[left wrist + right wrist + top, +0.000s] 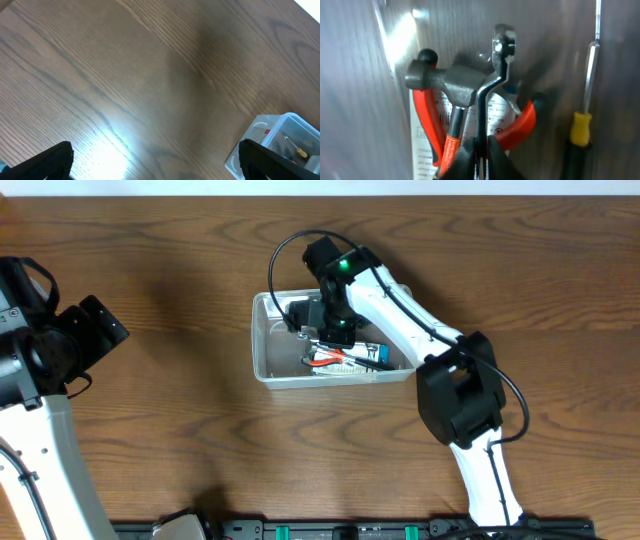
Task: Pack container
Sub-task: 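Carry the wrench with the right gripper and release into container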
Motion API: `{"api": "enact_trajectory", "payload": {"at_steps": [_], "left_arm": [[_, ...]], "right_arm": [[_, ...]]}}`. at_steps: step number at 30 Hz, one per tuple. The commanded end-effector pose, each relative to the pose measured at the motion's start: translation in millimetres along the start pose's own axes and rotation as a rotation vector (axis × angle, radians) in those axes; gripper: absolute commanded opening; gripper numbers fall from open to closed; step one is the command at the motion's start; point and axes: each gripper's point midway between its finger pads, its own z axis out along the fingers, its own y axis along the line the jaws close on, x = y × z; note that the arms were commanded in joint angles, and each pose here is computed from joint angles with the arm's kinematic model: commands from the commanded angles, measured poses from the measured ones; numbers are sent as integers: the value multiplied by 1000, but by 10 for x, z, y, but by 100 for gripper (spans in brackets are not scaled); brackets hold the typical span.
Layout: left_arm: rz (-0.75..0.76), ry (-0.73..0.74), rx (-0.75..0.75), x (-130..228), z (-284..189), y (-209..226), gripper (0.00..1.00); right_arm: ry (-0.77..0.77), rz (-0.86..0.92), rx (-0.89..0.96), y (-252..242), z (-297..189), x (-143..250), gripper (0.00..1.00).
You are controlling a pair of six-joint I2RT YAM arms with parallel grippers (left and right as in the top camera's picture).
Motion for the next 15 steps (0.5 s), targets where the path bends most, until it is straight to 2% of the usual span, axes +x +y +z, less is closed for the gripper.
{"api": "enact_trajectory", "payload": {"at_steps": [1, 8, 9, 12, 14, 15], "left_arm": [[13, -12, -2, -29, -29, 7, 98], [14, -12, -2, -29, -29, 7, 98], [14, -12, -1, -28, -29, 6, 98], [95, -9, 17, -2, -34, -82, 98], [199, -6, 44, 47, -44, -226, 98], [257, -6, 61, 75, -52, -313, 98]], "right_arm": [[-17, -10, 8, -38, -61, -1, 27], [-36, 14, 45, -77, -214, -48, 51], [-51, 30, 75, -111, -332, -82, 56], [-117, 93, 208, -293, -857, -149, 62], [-192, 180, 332, -477, -1347, -140, 65], [-235, 233, 388, -572, -1575, -112, 72]]}}
